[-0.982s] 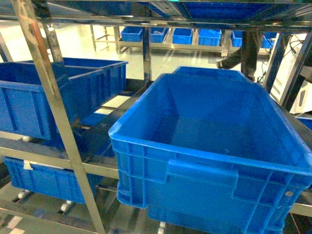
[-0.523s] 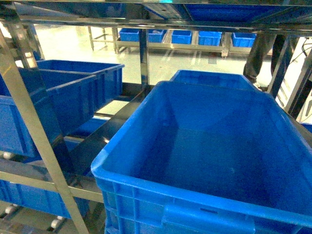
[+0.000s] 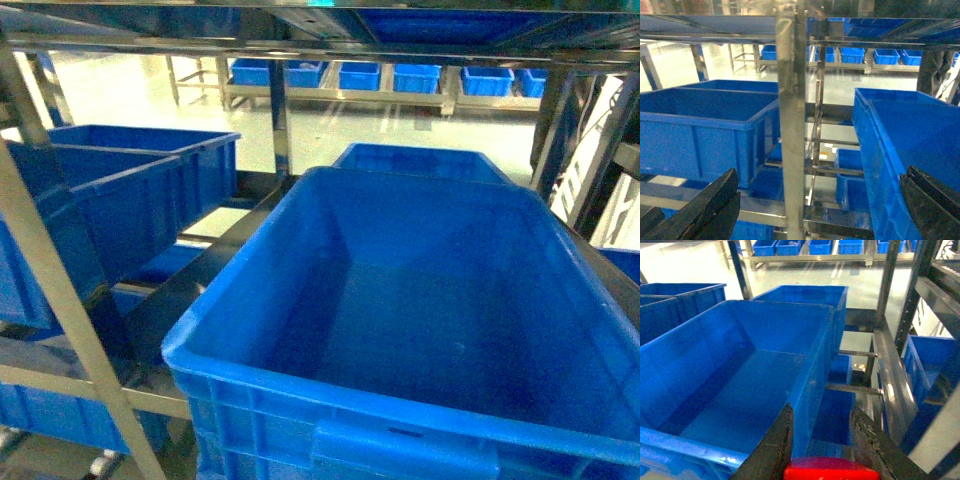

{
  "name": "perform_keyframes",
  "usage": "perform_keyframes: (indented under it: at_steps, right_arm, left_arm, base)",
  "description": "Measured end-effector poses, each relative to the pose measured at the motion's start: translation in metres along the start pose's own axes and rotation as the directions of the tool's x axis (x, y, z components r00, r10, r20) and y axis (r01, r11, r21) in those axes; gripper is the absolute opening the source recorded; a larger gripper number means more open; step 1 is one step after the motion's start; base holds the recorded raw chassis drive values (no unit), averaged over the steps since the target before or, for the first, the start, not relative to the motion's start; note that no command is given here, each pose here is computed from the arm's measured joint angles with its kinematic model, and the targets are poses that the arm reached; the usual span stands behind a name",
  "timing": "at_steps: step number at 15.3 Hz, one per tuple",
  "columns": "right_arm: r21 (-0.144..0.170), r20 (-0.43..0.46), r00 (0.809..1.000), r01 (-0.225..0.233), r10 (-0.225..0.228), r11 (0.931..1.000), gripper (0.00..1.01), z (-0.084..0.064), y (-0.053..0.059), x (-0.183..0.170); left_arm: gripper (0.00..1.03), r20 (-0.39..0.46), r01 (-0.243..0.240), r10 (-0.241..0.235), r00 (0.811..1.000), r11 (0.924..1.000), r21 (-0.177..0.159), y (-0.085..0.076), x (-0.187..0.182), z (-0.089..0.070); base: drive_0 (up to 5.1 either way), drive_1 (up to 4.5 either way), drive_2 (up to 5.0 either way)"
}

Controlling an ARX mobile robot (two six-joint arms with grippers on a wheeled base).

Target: Pick red block from blue box to shelf

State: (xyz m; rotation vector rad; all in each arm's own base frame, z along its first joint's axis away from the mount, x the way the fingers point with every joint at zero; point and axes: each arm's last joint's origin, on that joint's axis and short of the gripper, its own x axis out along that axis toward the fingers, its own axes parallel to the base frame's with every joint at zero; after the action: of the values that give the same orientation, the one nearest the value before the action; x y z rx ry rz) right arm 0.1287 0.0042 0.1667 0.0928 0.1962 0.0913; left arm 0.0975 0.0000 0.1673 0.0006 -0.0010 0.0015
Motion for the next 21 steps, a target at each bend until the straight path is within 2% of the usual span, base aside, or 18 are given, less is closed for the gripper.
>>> perform_keyframes:
  at_steps: [14, 17, 21]
  right_arm:
    - [0.0, 0.0, 1.0, 0.003, -0.003, 1.0, 0.28, 0.0, -0.0001, 0.0]
    - [0.0, 0.0, 1.0, 0.003, -0.003, 1.0, 0.28, 0.0, -0.0001, 0.0]
    - [0.0, 0.0, 1.0, 0.003, -0.003, 1.0, 0.28, 0.0, -0.0001, 0.0003]
  left_arm:
    - [0.98, 0.0, 0.002, -0.002, 1.0, 1.0, 0.0, -0.0001, 0.0, 0.0]
    - [0.98, 0.0, 0.002, -0.002, 1.0, 1.0, 0.0, -0.0001, 0.0, 0.0]
    - [0.98, -0.002, 0.002, -0.002, 1.0, 1.0, 0.0, 0.0, 0.0, -0.0002]
  base:
    - [0.0, 0.0, 0.0]
    - [0.1, 4.26, -4.1]
    - [0.0, 0.0, 0.0]
